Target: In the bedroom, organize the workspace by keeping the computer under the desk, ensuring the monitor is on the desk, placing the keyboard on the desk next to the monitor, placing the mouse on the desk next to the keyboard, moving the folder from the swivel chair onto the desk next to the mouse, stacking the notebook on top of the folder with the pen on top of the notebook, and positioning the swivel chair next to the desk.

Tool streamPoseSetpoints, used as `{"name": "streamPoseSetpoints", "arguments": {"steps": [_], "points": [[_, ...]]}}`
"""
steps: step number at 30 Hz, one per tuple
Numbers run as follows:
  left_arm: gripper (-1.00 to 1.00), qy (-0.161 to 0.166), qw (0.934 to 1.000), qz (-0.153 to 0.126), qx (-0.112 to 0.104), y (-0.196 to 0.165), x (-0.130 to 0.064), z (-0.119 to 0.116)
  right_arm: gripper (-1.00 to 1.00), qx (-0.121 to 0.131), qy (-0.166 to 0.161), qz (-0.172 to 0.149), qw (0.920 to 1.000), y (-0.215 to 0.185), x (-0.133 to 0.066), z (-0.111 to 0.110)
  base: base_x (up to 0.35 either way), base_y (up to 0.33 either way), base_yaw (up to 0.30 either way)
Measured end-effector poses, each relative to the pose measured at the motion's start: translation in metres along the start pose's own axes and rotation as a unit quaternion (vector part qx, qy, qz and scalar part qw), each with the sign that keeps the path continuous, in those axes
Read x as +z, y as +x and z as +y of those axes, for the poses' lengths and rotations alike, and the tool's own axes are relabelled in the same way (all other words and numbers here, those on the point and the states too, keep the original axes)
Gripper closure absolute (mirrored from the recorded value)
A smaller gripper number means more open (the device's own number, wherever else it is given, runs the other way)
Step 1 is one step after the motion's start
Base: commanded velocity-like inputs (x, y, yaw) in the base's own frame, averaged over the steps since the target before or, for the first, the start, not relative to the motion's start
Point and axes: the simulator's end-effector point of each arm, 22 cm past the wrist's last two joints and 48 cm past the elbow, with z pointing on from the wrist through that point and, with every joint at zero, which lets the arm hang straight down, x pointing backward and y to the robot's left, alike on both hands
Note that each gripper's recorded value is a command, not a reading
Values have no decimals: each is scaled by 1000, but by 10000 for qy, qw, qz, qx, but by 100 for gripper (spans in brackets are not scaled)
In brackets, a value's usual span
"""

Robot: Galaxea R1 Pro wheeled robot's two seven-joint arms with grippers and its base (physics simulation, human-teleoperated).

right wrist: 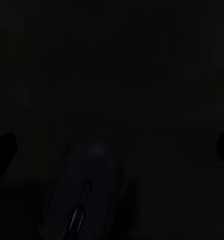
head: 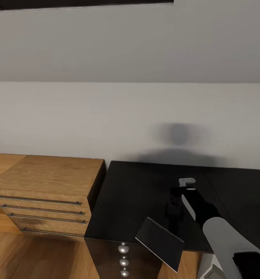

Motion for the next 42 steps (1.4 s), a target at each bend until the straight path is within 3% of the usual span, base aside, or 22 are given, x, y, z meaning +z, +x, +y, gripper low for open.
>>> {"name": "streamPoseSetpoints", "arguments": {"steps": [11,34,42], "points": [[-100,0,10000,-2,0,10,13,2,-100,-24,7,276,9996,38,16,2,0,0,0],[-100,18,10000,-9,6,10,13,2,-100,-17,-32,285,9996,39,16,4,0,0,0],[-100,20,10000,-9,8,10,13,2,-100,1,-206,249,9995,37,16,11,0,0,0]]}}
